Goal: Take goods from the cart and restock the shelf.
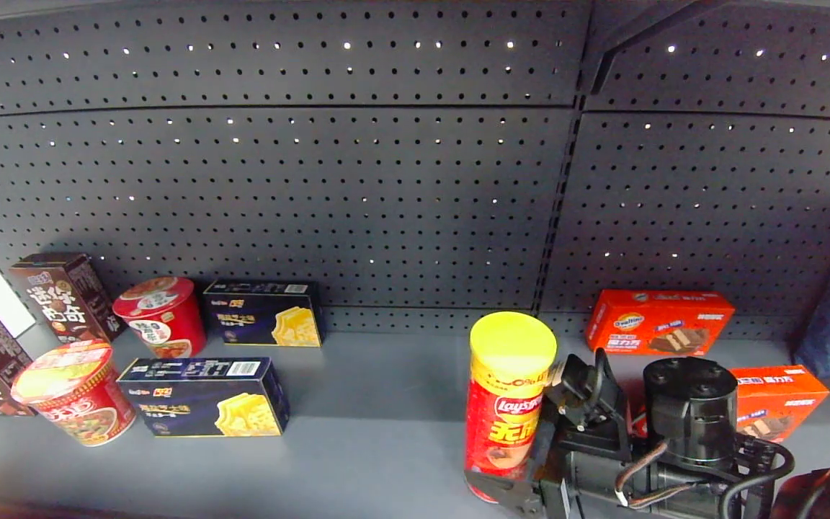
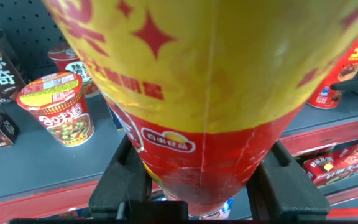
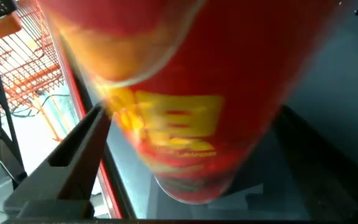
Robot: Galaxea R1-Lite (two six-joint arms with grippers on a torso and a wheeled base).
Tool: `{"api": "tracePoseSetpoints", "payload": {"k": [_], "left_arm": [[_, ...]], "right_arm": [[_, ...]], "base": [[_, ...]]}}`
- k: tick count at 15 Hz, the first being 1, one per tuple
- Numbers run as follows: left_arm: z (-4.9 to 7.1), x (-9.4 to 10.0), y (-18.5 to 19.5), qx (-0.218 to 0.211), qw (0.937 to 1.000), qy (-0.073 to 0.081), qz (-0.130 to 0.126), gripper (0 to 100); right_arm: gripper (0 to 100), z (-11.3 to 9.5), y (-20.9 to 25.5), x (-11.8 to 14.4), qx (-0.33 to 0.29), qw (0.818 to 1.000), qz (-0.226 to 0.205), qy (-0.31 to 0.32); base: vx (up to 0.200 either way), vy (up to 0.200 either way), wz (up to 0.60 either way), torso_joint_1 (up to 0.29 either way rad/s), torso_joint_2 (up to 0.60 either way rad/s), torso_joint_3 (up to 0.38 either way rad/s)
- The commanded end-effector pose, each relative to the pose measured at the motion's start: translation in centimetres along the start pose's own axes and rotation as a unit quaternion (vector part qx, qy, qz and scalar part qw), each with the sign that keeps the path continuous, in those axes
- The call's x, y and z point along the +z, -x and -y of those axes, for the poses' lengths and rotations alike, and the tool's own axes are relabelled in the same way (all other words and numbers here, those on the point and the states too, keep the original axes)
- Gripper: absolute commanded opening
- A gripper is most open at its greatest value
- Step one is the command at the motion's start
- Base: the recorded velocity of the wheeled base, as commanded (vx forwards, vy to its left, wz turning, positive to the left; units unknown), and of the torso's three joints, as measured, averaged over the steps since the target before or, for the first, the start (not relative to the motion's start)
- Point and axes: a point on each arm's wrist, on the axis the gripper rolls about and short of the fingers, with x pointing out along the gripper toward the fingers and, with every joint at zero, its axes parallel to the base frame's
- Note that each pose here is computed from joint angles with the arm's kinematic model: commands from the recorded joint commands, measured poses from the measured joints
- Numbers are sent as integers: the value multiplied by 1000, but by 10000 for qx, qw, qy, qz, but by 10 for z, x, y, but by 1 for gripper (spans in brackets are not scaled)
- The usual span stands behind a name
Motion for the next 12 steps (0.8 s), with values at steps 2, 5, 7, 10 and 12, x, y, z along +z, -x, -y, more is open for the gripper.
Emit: {"api": "tracePoseSetpoints", "payload": {"k": [2,5,7,10,12], "left_arm": [[0,0,0,0,10000,0,12,0],[0,0,1,1,10000,-1,27,0],[0,0,1,1,10000,-2,35,0],[0,1,1,1,10000,-3,50,0],[0,0,1,-7,10000,-3,42,0]], "right_arm": [[100,-7,19,0,-7,10000,24,11],[100,-16,44,-2,-7,10000,31,14],[100,-22,60,-7,-42,10000,1,-1],[100,-12,71,-7,-462,9989,24,-67],[100,-5,75,-7,-649,9978,52,-108]], "base": [[0,0,0,0,0,0],[0,0,0,0,0,0],[0,0,0,0,0,0],[0,0,0,0,0,0],[0,0,0,0,0,0]]}}
